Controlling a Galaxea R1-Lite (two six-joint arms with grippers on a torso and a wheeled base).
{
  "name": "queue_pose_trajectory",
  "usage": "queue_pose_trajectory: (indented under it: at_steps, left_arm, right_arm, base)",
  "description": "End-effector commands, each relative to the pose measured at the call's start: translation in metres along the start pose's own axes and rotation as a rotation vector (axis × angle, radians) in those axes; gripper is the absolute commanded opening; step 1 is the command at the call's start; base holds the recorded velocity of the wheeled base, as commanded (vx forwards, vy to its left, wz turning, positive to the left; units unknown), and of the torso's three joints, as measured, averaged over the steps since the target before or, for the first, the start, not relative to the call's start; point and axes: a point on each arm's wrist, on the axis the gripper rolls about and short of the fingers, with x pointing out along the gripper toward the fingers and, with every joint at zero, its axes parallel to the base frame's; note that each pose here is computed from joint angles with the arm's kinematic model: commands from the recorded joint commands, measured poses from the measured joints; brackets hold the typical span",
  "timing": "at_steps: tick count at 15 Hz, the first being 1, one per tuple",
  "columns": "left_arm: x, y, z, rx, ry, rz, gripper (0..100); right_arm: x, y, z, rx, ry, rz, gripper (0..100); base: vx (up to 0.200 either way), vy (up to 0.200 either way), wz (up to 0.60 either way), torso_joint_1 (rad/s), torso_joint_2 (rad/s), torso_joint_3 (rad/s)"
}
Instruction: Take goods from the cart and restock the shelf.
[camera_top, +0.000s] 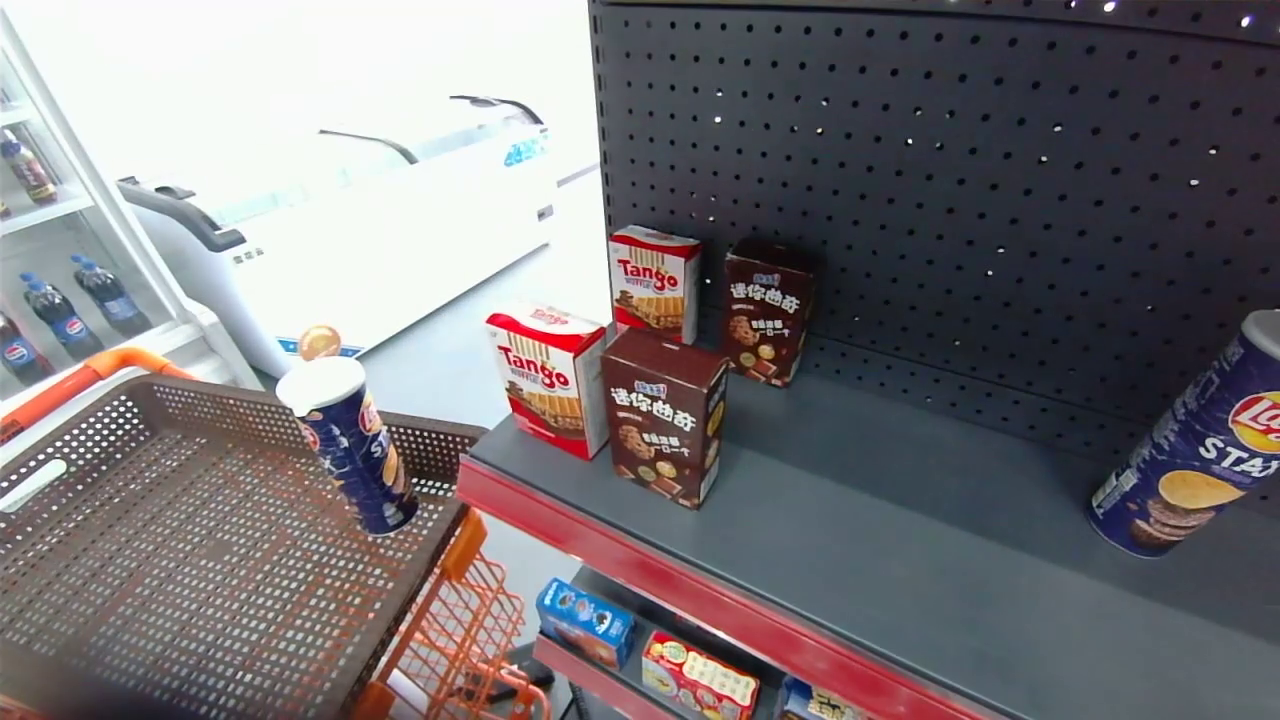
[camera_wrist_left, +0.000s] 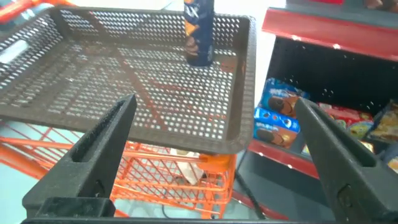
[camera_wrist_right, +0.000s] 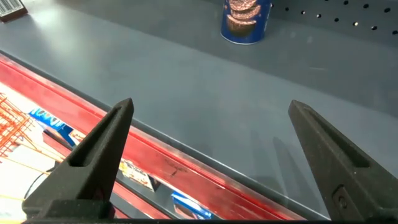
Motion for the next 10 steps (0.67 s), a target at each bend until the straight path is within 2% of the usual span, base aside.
queue_pose_trajectory:
  at_steps: [1, 2, 3, 4, 5, 7, 8, 10]
  left_arm:
    - [0.002, 0.002, 0.044, 0.004, 0.037, 0.026, 100]
    - [0.006, 0.002, 0.059, 0.005, 0.054, 0.034, 100]
    - [0.019, 0.002, 0.064, 0.006, 0.124, 0.033, 100]
    - [0.026, 0.002, 0.068, 0.005, 0.155, 0.037, 100]
    - [0.037, 0.003, 0.073, 0.005, 0.211, 0.065, 100]
    - [0.055, 0.003, 0.079, -0.018, 0.259, 0.088, 100]
    - [0.062, 0.004, 0.079, -0.02, 0.292, 0.099, 100]
    - [0.077, 0.002, 0.078, -0.031, 0.341, 0.059, 100]
  right_arm:
    - [0.0, 0.0, 0.0, -0.001, 0.002, 0.0, 100]
    - [0.0, 0.0, 0.0, -0.001, 0.002, 0.0, 100]
    - [0.0, 0.0, 0.0, -0.001, 0.002, 0.0, 100]
    - [0.0, 0.0, 0.0, -0.001, 0.002, 0.0, 100]
    - [0.0, 0.0, 0.0, -0.001, 0.002, 0.0, 100]
    - [0.0, 0.0, 0.0, -0.001, 0.002, 0.0, 100]
    - [0.0, 0.0, 0.0, -0.001, 0.002, 0.0, 100]
    - [0.0, 0.0, 0.0, -0.001, 0.002, 0.0, 100]
  base:
    - [0.0, 0.0, 0.0, 0.0, 0.0, 0.0]
    - [0.0, 0.0, 0.0, 0.0, 0.0, 0.0]
    - [0.0, 0.0, 0.0, 0.0, 0.0, 0.0]
    - [0.0, 0.0, 0.0, 0.0, 0.0, 0.0]
    - [0.0, 0.0, 0.0, 0.0, 0.0, 0.0]
    - [0.0, 0.0, 0.0, 0.0, 0.0, 0.0]
    - [0.0, 0.0, 0.0, 0.0, 0.0, 0.0]
    - [0.0, 0.0, 0.0, 0.0, 0.0, 0.0]
